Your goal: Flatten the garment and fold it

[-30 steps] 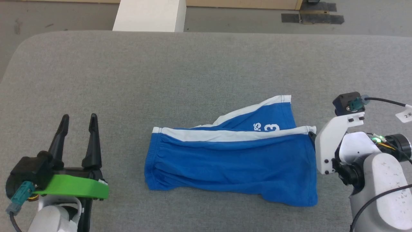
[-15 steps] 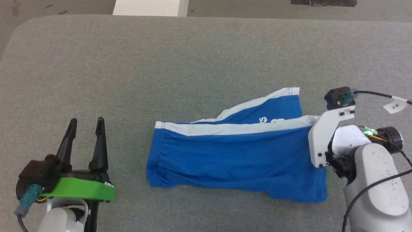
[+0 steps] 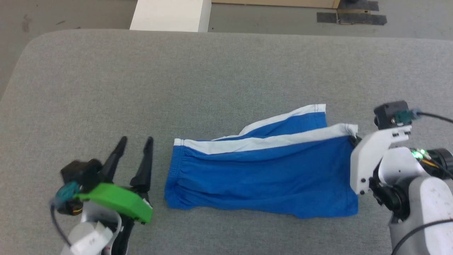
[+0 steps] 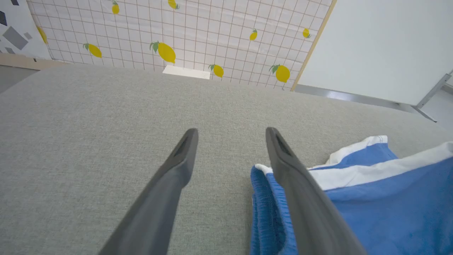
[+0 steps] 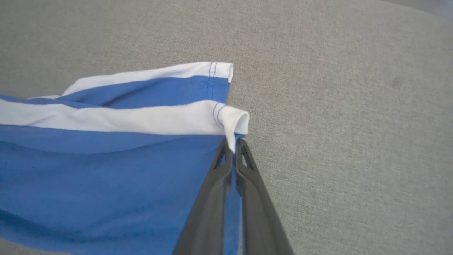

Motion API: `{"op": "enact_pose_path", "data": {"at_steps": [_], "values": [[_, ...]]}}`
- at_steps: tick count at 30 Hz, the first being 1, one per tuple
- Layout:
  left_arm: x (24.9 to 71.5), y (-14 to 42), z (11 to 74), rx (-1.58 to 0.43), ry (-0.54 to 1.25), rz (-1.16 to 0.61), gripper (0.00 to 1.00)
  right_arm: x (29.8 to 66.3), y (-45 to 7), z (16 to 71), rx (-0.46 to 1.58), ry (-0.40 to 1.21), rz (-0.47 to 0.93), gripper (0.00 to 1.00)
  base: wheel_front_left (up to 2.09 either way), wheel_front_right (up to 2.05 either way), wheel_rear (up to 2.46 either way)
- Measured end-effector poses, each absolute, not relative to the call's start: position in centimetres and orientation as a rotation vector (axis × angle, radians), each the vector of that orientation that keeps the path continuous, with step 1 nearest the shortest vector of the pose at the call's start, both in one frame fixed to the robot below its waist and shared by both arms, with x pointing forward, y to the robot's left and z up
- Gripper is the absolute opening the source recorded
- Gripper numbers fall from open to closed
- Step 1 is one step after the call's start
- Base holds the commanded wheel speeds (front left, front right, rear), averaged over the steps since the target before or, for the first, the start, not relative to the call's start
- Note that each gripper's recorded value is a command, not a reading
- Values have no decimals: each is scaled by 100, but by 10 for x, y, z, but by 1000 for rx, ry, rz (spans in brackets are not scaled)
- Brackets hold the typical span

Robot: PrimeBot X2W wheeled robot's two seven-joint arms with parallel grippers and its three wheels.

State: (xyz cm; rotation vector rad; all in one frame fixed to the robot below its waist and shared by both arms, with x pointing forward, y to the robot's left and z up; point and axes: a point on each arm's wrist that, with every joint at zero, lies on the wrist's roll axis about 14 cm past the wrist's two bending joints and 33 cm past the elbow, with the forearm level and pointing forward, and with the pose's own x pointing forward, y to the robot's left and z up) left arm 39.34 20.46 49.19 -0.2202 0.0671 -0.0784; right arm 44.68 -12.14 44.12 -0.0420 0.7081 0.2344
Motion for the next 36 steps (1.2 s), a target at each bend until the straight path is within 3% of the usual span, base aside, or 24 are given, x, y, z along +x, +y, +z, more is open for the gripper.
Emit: {"op": "enact_pose_path", "data": {"at_steps": [8,15,16,17,18,30,36], "values": [[405,156,463,-189,439,-281,100,426,-135,445,-31,717,207,0,0,0,0],[407,139,425,-123,702,-344,100,423,-134,443,-30,726,212,0,0,0,0],[408,138,422,-118,718,-347,65,422,-135,443,-30,729,212,0,0,0,0],[410,137,422,-117,712,-351,15,421,-135,442,-30,731,210,0,0,0,0],[413,135,424,-123,698,-355,0,421,-137,441,-29,734,206,0,0,0,0],[434,134,464,-178,514,-356,0,426,-136,447,-3,717,212,0,0,0,0],[487,146,535,-164,317,-363,0,478,-124,506,140,576,273,0,0,0,0]]}}
